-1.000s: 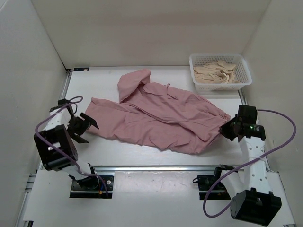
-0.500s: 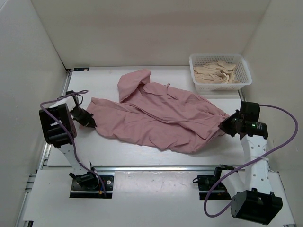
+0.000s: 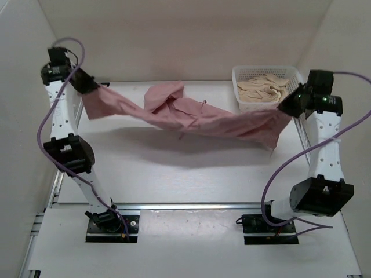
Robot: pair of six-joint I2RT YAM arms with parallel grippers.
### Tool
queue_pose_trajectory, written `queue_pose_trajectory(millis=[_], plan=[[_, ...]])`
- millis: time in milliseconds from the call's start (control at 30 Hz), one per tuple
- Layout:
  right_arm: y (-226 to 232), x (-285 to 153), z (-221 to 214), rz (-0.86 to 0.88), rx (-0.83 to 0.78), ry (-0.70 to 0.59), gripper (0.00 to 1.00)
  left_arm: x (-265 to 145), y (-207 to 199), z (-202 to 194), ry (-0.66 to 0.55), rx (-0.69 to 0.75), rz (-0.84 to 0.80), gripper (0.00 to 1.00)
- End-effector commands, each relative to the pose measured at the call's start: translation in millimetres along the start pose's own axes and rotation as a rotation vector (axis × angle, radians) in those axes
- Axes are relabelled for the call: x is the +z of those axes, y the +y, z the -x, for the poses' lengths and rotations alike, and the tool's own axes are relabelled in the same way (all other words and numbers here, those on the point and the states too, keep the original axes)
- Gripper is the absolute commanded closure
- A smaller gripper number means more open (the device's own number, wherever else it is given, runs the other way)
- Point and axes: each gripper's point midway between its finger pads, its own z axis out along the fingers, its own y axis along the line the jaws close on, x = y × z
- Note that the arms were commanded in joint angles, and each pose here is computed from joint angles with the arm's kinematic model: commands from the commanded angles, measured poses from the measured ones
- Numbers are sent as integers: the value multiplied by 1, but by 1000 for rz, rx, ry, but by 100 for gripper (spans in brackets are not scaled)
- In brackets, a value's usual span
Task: Fold and stack the trousers
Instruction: Flatten the trousers out
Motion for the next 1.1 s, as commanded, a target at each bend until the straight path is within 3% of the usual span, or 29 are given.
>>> queue_pose_trajectory(millis=[0,100,233,300,400,467,500,533,567,600,633,667,767,833,867,900,933,967,1000,1033,1067], plan=[[41,-56,60,112,-78,-207,100,-86,-45,36,-150,18,-114,90],[43,-71,62,123,-72,-246,100,-116,-56,46,-200,16,-203,90],[6,-74,24,41,0,-222,100,-103,-25,28,-156,-13,-148,90],[-29,-58,-9,-42,35,-175,100,-87,16,11,-107,-32,-48,90],[-76,-70,-61,-107,113,-181,100,-68,72,-23,-52,-52,85,90],[-101,-72,-90,-162,174,-163,93,-62,98,-43,-31,-50,146,90],[-116,-74,-108,-173,188,-166,81,-50,116,-64,18,-52,175,84],[-128,-77,-122,-206,197,-148,62,-56,120,-68,12,-45,176,60],[-131,-84,-129,-191,209,-165,26,-54,126,-71,20,-20,191,44],[-135,-88,-132,-200,209,-173,18,-58,126,-66,4,-8,203,17],[-141,-91,-135,-221,209,-175,14,-65,126,-65,5,1,215,0],[-141,-94,-131,-225,209,-195,8,-70,121,-60,-11,16,206,0],[-128,-101,-106,-199,169,-264,7,-87,91,-37,-78,56,125,0],[-112,-92,-90,-164,107,-245,15,-91,52,-35,-94,124,37,0],[-89,-87,-88,-64,64,-203,23,-86,39,-37,-83,161,10,4],[-75,-72,-77,-30,22,-174,57,-83,23,-37,-91,196,-22,11],[-62,-62,-77,18,-13,-130,71,-83,-8,-51,-72,290,-82,18],[-49,-54,-75,69,-38,-94,84,-79,-27,-55,-70,339,-114,32],[-42,-29,-75,74,-56,-24,100,-56,-37,-60,-34,375,-96,41],[-30,-21,-78,114,-79,23,100,-47,-43,-72,4,402,-71,46],[-24,-10,-80,121,-106,59,100,-49,-75,-78,-27,481,-90,48]])
